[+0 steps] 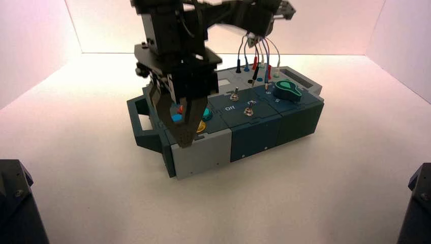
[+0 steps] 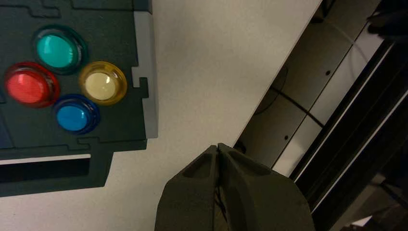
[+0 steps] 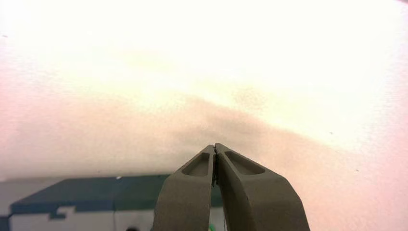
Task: Flip the bottom switch off with the left gripper.
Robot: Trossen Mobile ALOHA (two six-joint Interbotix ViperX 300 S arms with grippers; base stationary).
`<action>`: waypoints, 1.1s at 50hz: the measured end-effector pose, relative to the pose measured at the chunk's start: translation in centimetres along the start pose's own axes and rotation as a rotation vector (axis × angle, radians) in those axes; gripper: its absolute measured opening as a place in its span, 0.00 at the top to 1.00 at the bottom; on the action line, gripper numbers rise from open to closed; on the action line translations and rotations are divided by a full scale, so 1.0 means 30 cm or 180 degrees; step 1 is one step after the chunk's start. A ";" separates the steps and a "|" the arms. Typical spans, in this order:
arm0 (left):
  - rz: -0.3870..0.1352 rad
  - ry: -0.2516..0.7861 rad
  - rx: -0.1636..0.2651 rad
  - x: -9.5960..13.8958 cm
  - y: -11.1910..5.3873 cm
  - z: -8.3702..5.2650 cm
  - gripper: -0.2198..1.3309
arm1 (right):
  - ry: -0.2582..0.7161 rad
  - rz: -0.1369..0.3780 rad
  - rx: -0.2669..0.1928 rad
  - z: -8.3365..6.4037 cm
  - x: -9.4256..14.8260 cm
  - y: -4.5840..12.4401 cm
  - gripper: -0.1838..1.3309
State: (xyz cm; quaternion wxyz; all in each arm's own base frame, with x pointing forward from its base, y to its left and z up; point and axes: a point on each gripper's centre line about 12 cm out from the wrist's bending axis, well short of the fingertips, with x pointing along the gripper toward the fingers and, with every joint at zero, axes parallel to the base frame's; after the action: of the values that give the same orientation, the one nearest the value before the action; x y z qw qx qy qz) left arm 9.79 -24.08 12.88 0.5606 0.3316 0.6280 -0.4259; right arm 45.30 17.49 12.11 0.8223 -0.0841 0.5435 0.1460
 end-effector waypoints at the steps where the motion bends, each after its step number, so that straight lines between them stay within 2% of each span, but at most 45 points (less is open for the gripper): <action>1: -0.0001 0.0014 0.0003 0.003 0.000 -0.001 0.97 | 0.0020 0.0002 0.0004 0.000 0.010 0.000 0.97; 6: -0.0008 0.0052 0.0016 0.009 0.001 -0.001 0.96 | 0.0123 0.0017 0.0028 -0.009 0.057 0.002 0.97; 10: -0.0008 0.0067 0.0028 0.013 0.001 0.001 0.97 | 0.0269 0.0031 0.0048 -0.035 0.109 0.006 0.97; 16: 0.0000 0.0082 0.0068 0.022 0.004 0.006 0.97 | 0.0421 0.0040 0.0073 -0.063 0.143 0.004 0.97; 28: 0.0064 0.0179 0.0108 0.083 0.023 0.023 0.97 | 0.0484 0.0038 0.0082 -0.092 0.148 0.001 0.97; 40: 0.0154 0.0240 0.0148 0.132 0.046 0.036 0.96 | 0.0581 0.0024 0.0098 -0.144 0.128 -0.013 0.98; 46: 0.0166 0.0190 0.0097 0.132 0.066 0.042 0.96 | 0.0625 0.0019 0.0108 -0.169 0.120 -0.018 0.97; 51: 0.0179 0.0140 -0.0024 0.129 0.107 0.044 0.97 | 0.0649 0.0020 0.0113 -0.190 0.112 -0.018 0.98; 55: 0.0184 0.0134 -0.0051 0.128 0.125 0.040 0.96 | 0.0664 0.0017 0.0109 -0.202 0.108 -0.019 0.97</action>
State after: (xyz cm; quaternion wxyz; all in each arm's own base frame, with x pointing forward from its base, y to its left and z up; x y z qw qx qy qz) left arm 13.06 -23.83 8.48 0.5620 0.3540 0.6332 -0.3973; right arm 41.41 15.64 6.72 0.7622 -0.0833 0.6288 0.1293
